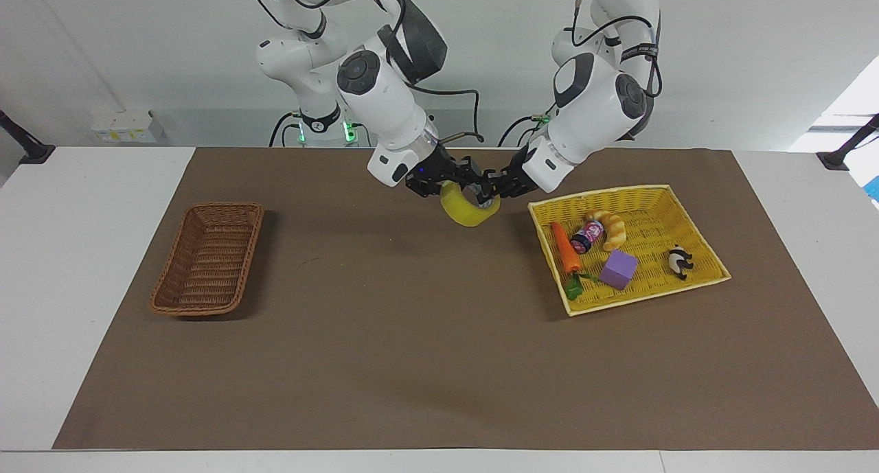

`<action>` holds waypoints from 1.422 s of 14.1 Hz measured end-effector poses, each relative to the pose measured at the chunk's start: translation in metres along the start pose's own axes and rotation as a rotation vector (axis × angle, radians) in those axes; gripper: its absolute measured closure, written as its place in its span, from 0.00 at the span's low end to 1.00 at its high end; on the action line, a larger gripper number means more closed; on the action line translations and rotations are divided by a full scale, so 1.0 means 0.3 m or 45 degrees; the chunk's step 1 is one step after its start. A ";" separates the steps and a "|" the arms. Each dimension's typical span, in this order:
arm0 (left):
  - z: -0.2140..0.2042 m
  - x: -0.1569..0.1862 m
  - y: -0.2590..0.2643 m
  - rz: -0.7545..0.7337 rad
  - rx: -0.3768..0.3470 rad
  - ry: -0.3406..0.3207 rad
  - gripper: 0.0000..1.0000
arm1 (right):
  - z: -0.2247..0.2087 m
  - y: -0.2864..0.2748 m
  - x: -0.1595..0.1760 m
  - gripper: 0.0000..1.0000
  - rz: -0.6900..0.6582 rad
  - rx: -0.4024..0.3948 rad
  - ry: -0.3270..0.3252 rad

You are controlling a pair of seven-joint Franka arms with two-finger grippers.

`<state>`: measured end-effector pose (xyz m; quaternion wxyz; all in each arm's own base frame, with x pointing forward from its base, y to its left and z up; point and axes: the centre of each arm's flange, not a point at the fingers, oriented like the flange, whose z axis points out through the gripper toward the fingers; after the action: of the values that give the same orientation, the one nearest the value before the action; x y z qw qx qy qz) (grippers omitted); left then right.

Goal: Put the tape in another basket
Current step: 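Grasp the tape with the right gripper and open the left gripper, then carry the tape with the right gripper while the left gripper withdraws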

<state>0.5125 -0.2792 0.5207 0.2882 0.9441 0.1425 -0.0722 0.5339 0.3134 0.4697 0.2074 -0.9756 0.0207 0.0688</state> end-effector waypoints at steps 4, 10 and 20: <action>-0.126 0.018 0.013 -0.037 -0.015 0.096 0.00 | -0.007 0.015 0.010 0.99 -0.009 0.000 0.005; -0.154 0.064 -0.054 0.123 0.275 0.242 0.00 | -0.138 0.306 0.151 0.99 -0.069 0.010 0.040; -0.425 0.306 -0.486 0.329 0.613 0.270 0.00 | -0.457 1.191 0.200 0.99 -0.332 -0.277 -0.075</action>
<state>0.5612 -0.0706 0.5295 0.0461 0.9980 0.0290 0.0326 0.5857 -0.0694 0.4418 0.1084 -0.9843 -0.1197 0.0718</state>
